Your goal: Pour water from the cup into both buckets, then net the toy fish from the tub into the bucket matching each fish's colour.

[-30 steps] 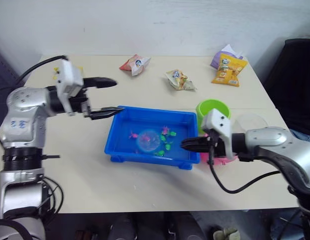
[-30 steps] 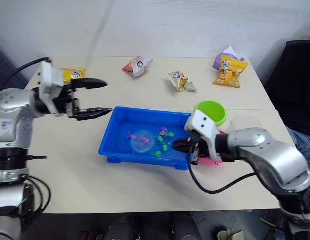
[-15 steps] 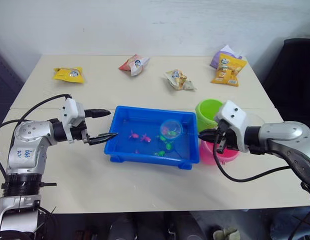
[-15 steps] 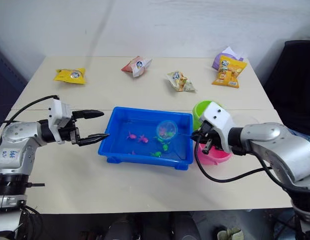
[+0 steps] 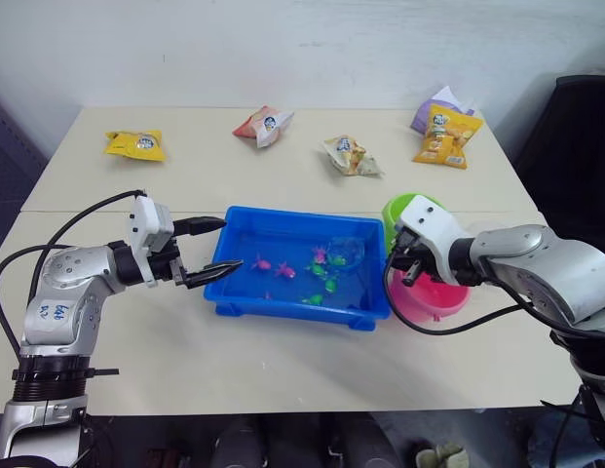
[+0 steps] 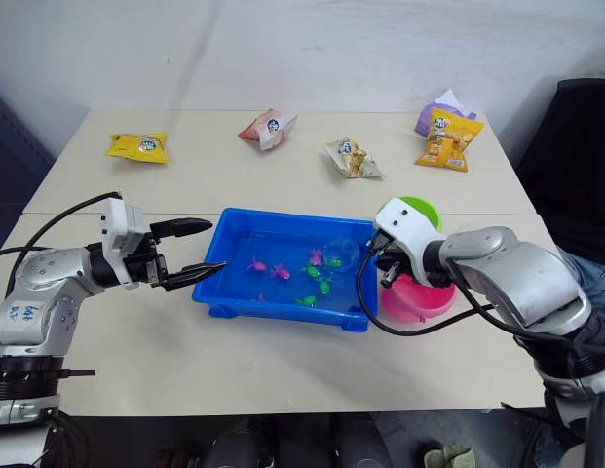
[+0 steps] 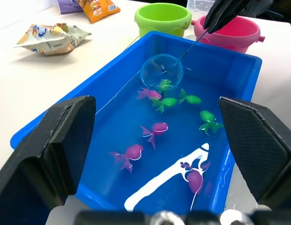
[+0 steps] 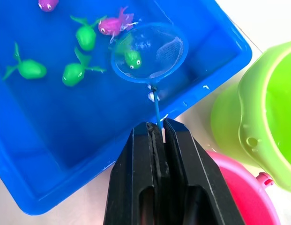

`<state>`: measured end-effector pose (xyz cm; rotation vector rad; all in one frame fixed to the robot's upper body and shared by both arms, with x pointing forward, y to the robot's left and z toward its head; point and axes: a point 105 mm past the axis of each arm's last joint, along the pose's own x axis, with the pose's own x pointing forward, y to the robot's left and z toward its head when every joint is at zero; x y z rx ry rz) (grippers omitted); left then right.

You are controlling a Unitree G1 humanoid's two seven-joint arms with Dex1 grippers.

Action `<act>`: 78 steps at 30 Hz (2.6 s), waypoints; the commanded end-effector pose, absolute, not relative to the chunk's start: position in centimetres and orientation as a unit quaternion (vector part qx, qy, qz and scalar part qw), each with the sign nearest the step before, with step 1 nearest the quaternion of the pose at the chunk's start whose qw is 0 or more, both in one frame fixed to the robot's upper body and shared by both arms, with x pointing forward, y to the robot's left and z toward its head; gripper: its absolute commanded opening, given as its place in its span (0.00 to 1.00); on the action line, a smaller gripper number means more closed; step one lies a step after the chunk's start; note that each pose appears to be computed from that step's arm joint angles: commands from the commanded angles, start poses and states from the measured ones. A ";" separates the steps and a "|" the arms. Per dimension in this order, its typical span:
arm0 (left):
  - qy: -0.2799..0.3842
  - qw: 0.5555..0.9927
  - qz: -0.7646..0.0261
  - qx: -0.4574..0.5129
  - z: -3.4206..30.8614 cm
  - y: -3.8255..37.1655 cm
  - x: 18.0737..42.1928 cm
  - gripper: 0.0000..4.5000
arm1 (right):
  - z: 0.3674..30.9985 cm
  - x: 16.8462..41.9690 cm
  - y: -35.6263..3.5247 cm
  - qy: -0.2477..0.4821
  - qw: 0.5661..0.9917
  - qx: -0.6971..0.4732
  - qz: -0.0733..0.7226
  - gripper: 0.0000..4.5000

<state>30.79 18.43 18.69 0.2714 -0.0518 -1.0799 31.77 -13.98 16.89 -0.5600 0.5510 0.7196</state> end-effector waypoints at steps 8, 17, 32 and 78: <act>-0.039 0.844 -0.517 0.136 19.5 18.2 30.2 1.00 | 17.3 31.9 -13.1 0.261 0.852 -0.289 0.350 0.00; -0.005 0.842 -0.521 0.138 18.5 19.0 29.6 1.00 | 17.0 32.0 -11.5 0.255 0.846 -0.285 0.371 0.00; 0.031 0.847 -0.511 0.146 17.2 20.6 28.9 1.00 | 16.9 34.0 -10.2 0.207 0.847 -0.310 0.379 0.00; 0.084 0.870 -0.452 0.181 16.2 25.4 28.1 1.00 | 16.7 33.7 -5.4 0.169 0.815 -0.324 0.450 0.00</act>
